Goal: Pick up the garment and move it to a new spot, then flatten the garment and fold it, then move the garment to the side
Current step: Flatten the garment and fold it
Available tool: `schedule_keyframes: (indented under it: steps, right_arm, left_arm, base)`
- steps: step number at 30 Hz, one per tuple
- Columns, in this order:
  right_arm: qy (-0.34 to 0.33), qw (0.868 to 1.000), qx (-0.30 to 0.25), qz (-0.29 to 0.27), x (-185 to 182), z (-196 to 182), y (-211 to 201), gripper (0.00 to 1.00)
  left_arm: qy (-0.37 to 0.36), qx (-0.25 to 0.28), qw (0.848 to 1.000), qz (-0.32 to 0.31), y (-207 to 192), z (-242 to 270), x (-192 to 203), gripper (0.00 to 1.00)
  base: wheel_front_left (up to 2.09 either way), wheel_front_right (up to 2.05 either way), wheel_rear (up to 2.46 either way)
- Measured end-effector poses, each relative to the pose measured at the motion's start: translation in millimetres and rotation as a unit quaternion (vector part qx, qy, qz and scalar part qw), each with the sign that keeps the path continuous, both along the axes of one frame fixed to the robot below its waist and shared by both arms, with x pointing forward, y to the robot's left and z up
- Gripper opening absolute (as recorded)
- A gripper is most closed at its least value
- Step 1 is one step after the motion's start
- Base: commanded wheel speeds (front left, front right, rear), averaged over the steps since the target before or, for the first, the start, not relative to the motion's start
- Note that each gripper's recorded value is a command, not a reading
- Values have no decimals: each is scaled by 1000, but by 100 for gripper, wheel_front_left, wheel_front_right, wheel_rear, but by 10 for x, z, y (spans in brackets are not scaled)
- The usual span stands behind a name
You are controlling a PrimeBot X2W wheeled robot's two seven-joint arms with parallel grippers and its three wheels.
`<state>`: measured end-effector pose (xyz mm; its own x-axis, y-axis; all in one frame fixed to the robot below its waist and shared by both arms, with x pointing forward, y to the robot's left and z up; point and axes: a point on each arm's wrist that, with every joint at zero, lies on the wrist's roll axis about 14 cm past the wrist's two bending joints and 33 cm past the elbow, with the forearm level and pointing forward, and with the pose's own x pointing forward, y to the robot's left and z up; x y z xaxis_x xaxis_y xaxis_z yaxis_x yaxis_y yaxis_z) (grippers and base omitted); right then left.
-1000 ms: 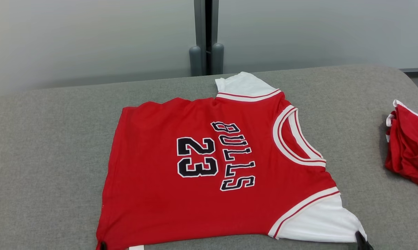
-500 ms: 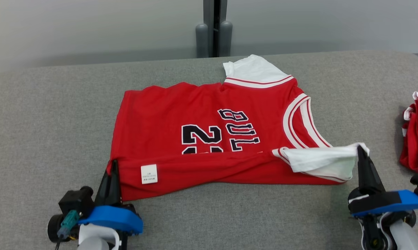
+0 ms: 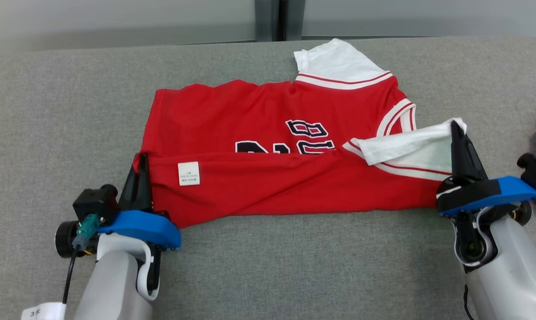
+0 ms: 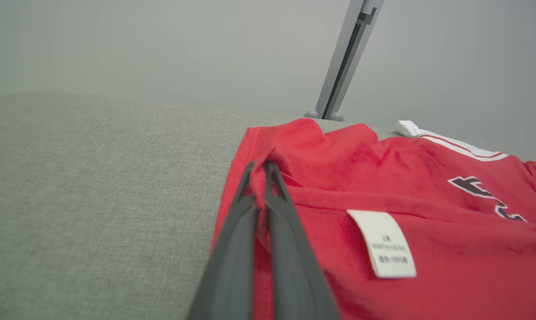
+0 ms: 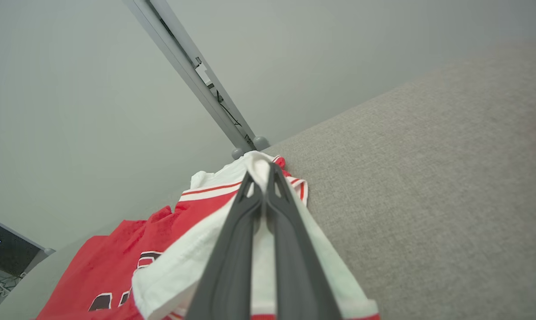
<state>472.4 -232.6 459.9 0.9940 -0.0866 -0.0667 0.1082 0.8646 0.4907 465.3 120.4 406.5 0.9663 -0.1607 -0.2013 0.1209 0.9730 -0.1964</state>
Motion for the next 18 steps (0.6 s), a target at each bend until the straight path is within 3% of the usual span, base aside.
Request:
schedule_keyframes:
  steps: [2, 3, 4, 11, 18]
  right_arm:
    - [1, 1000, -10, 2, 51, 4, -1, 6]
    - [-2, 1000, -17, 2, 76, 28, -13, 47]
    - [-6, 1000, -25, 2, 99, 61, -25, 100]
    - [-32, 992, -121, -6, -9, 285, -153, 100]
    - [2, 979, -202, 27, -490, 75, 27, 100]
  left_arm:
    - [-1, 5, 1000, 3, 26, 3, 40, 0]
    - [-3, 10, 1000, 6, 49, 12, 57, 15]
    - [-6, 15, 1000, 8, 65, 27, 76, 100]
    - [-23, 40, 998, 43, 272, 136, -7, 100]
    - [-3, 56, 997, 48, 341, 31, -484, 100]
  base:
    - [0, 0, 0]
    - [0, 0, 0]
    - [0, 0, 0]
    - [0, 0, 0]
    - [0, 0, 0]
